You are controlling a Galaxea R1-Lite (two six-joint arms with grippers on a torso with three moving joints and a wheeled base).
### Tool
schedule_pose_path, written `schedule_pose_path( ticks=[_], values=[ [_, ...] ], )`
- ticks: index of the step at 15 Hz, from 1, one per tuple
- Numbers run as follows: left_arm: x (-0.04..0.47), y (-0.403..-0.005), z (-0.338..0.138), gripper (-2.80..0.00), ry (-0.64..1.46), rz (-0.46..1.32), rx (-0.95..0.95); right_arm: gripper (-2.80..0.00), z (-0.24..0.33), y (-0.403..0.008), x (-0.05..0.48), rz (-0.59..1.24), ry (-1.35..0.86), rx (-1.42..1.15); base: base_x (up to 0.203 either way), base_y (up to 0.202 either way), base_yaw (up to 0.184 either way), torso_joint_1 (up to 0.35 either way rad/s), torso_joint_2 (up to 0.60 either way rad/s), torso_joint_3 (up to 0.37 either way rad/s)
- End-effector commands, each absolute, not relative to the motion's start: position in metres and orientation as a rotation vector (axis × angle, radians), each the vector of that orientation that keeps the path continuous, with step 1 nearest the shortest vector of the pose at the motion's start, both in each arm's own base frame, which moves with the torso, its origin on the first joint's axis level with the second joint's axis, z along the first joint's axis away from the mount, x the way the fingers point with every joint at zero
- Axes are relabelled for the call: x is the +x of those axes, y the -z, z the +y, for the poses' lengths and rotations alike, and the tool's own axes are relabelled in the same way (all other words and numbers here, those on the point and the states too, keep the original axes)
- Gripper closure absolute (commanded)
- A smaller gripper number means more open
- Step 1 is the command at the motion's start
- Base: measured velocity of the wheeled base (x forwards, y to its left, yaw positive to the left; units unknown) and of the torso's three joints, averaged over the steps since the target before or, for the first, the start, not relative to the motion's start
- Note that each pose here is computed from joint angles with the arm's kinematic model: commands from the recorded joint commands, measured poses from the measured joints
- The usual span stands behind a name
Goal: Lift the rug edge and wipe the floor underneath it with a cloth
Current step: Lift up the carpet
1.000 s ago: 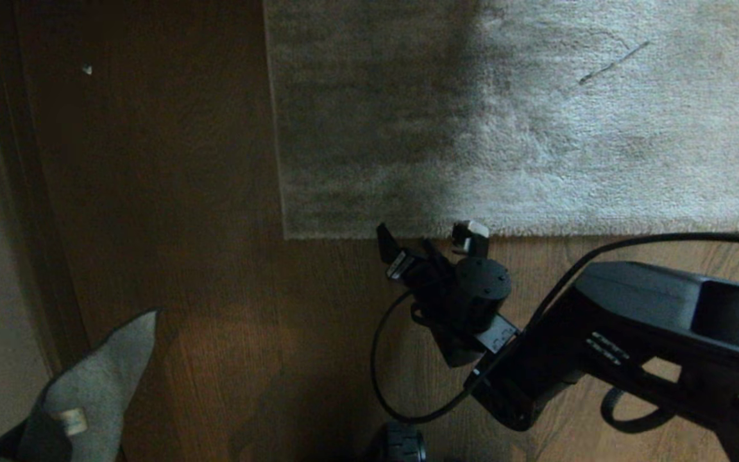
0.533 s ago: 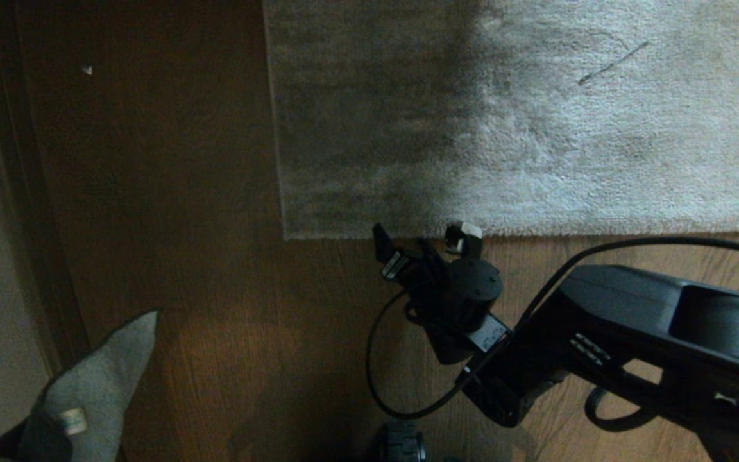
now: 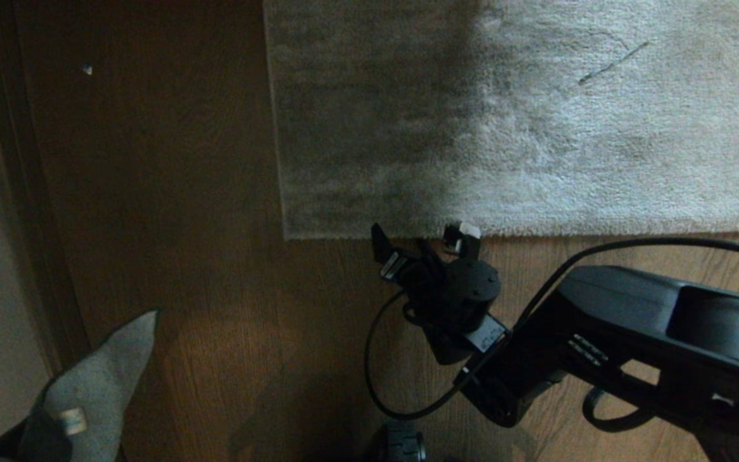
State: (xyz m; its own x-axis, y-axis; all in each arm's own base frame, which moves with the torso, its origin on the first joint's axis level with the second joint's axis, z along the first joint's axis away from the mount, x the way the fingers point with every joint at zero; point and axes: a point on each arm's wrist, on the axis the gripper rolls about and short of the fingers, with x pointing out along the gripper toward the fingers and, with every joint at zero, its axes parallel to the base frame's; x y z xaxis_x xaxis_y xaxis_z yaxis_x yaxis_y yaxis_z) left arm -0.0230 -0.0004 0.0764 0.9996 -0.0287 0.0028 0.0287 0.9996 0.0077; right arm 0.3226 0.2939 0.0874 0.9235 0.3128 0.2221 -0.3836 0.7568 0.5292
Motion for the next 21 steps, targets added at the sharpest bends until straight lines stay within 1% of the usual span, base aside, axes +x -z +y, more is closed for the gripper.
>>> schedule_pose_path(
  ticks=[1,8,14,21],
  values=[
    [-0.023,-0.076,0.000,0.00,0.029,-0.003,0.008,-2.80,0.290,-0.093,0.325,-0.169,-0.378,0.633,0.000,0.000,0.000,0.000,0.00,0.000],
    [-0.023,-0.076,0.000,0.00,0.029,-0.003,0.008,-2.80,0.285,-0.112,0.337,-0.239,-0.372,0.659,0.000,0.000,0.000,0.000,0.00,0.000],
    [-0.023,-0.076,0.000,0.00,0.029,-0.003,0.008,-2.80,0.270,-0.133,0.342,-0.290,-0.352,0.678,0.000,0.000,0.000,0.000,0.00,0.000],
    [-0.023,-0.076,0.000,0.00,0.029,-0.003,0.008,-2.80,0.264,-0.154,0.335,-0.334,-0.353,0.664,0.000,0.000,0.000,0.000,0.00,0.000]
  ],
)
